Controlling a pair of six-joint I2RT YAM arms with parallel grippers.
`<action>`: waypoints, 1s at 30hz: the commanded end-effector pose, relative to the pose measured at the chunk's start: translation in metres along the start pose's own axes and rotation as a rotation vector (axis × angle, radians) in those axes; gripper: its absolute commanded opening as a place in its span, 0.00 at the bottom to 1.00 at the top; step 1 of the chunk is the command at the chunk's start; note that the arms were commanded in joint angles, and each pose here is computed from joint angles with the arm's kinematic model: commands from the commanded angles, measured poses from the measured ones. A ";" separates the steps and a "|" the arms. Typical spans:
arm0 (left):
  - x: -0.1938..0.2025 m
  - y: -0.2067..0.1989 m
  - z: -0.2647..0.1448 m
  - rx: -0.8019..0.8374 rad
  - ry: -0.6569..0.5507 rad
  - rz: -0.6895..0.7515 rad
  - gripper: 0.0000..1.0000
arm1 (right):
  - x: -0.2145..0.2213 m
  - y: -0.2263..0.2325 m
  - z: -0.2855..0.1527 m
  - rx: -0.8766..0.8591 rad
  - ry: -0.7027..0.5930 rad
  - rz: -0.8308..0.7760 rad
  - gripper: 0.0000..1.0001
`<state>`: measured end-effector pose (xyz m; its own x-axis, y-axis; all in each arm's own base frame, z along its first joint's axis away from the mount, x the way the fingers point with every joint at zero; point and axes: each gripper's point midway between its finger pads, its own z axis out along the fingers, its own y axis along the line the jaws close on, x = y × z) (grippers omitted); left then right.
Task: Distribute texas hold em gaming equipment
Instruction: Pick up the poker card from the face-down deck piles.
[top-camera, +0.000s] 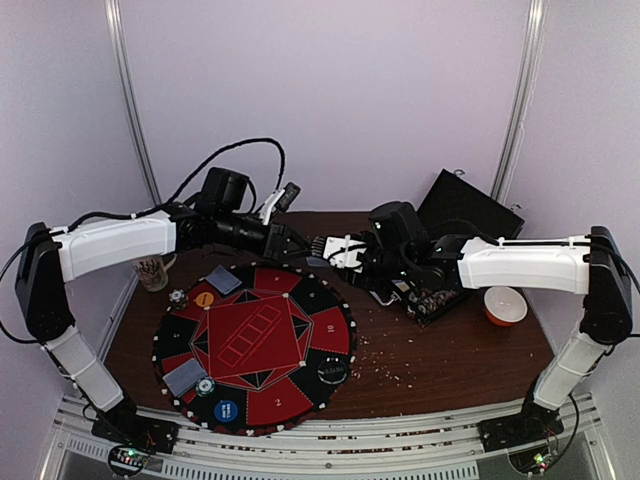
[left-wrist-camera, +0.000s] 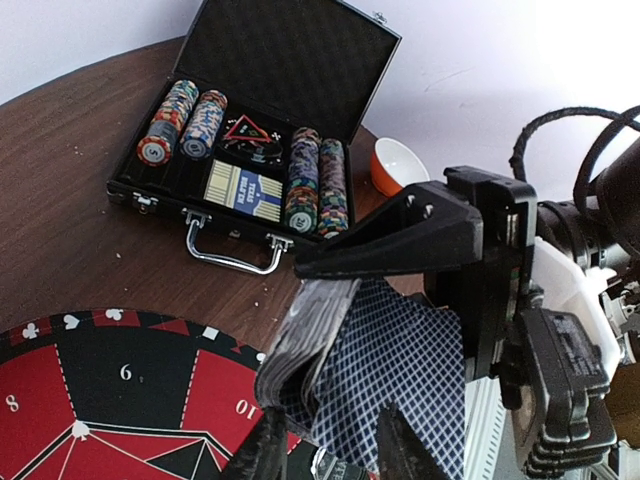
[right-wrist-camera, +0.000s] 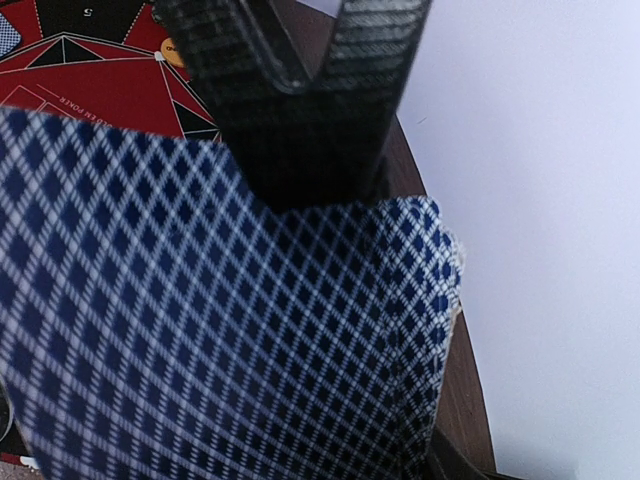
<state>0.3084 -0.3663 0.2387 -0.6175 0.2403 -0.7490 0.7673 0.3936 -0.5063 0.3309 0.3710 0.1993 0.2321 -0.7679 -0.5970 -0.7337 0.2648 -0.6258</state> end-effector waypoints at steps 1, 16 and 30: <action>-0.011 -0.005 0.002 0.034 -0.006 0.029 0.31 | -0.008 -0.009 -0.003 0.033 -0.012 -0.002 0.44; -0.031 -0.020 -0.020 -0.003 -0.052 0.177 0.00 | 0.006 -0.011 -0.001 0.040 0.019 0.006 0.44; -0.051 -0.023 -0.059 -0.142 -0.064 0.297 0.00 | 0.039 -0.023 -0.001 0.065 0.093 0.055 0.44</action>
<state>0.3091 -0.3528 0.2946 -0.3962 0.2949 -0.8695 0.8823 0.3843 -0.2716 0.3512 0.3444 0.1873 0.1618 -0.7985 -0.5798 -0.7181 0.3077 -0.6242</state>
